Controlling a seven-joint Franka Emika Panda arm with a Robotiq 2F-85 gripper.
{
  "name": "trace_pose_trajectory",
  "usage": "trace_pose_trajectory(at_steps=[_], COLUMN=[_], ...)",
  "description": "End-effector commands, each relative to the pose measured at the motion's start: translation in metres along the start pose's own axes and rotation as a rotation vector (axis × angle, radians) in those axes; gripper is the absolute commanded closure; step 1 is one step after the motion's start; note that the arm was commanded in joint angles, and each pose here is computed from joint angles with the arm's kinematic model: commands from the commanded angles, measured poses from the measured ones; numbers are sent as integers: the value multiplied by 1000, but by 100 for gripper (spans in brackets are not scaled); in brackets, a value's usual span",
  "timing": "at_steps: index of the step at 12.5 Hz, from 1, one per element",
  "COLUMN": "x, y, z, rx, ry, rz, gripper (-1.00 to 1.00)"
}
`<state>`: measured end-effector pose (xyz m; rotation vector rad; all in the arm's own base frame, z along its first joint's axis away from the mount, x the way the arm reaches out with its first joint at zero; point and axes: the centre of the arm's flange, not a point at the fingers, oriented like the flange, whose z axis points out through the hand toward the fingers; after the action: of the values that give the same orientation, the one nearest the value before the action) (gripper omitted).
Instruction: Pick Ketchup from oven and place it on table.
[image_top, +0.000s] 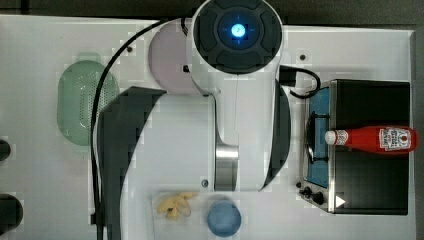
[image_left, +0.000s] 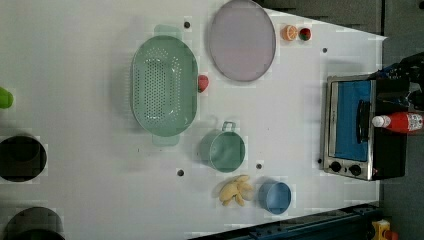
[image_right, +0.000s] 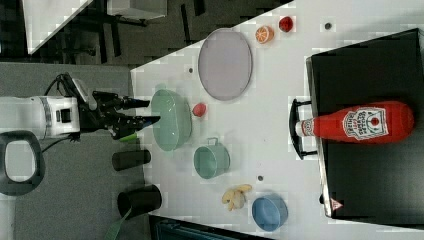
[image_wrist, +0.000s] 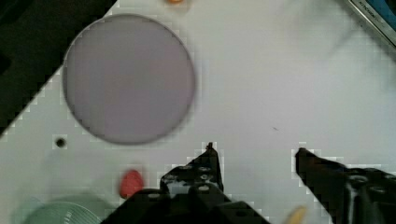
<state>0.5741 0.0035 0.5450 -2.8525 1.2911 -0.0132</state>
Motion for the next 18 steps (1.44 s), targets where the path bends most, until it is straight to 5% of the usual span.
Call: trace_pose_trajectory(at_steps=[1,2,10,13,18], x=[6,12,120,160,225], y=[85,90,190,233,311], z=[-53,-50,7,25,62], rx=[-17,-20,-50,-31,-24], ry=[8,3,-42,11,162], rz=[68,83,348,449,612], gripper=[-49,-100,-100,-100,-100])
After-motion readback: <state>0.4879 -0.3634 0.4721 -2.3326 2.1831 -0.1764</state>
